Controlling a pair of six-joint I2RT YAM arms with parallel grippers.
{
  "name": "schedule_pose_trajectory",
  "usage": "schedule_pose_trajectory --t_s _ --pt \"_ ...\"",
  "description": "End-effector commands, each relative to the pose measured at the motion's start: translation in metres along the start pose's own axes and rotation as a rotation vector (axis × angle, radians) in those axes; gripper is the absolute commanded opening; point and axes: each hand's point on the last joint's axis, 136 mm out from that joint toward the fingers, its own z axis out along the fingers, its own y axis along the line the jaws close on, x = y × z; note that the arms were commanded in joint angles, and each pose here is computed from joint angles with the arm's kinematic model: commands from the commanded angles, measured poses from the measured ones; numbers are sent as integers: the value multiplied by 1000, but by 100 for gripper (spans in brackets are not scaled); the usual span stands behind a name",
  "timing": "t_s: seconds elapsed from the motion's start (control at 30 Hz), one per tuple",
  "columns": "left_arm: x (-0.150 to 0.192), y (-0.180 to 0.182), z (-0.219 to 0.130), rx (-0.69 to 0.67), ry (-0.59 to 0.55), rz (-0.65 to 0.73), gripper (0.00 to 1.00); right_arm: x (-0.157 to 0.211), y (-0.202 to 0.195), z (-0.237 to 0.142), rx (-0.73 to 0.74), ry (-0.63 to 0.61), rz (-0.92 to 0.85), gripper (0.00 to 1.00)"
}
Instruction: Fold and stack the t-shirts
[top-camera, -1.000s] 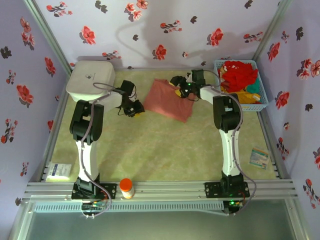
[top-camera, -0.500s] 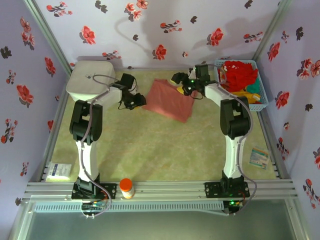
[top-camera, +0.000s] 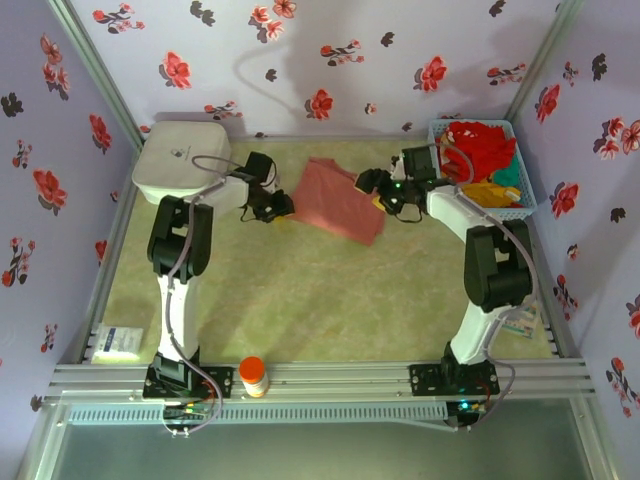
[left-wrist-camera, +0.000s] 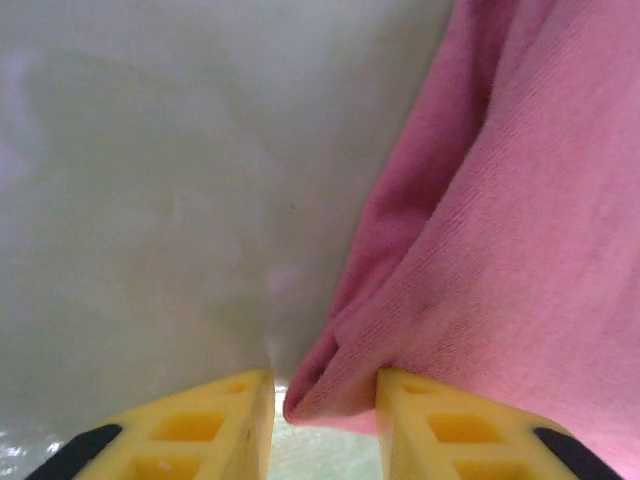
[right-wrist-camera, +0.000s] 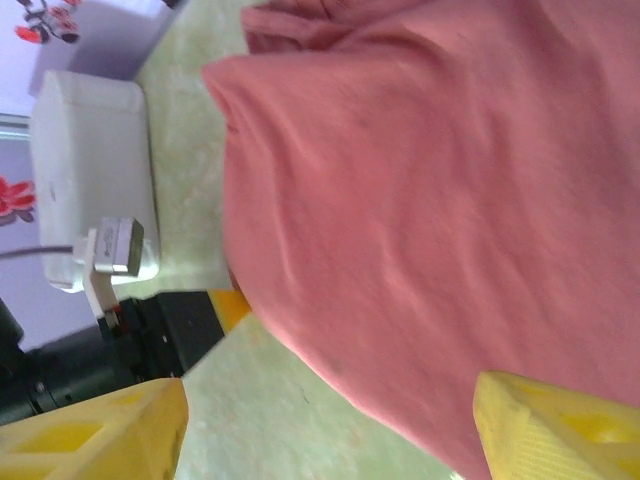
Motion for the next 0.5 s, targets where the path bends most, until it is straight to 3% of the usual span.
schedule_pose_trajectory --t_s 0.0,0.27,0.47 --pt "-3 -10 2 12 -6 9 29 8 -10 -18 51 -33 -28 75" --pt "5 -16 -7 4 1 34 1 23 -40 -63 225 -97 -52 74" --pt "19 -11 -18 -28 15 41 0 19 -49 -83 257 -150 -36 74"
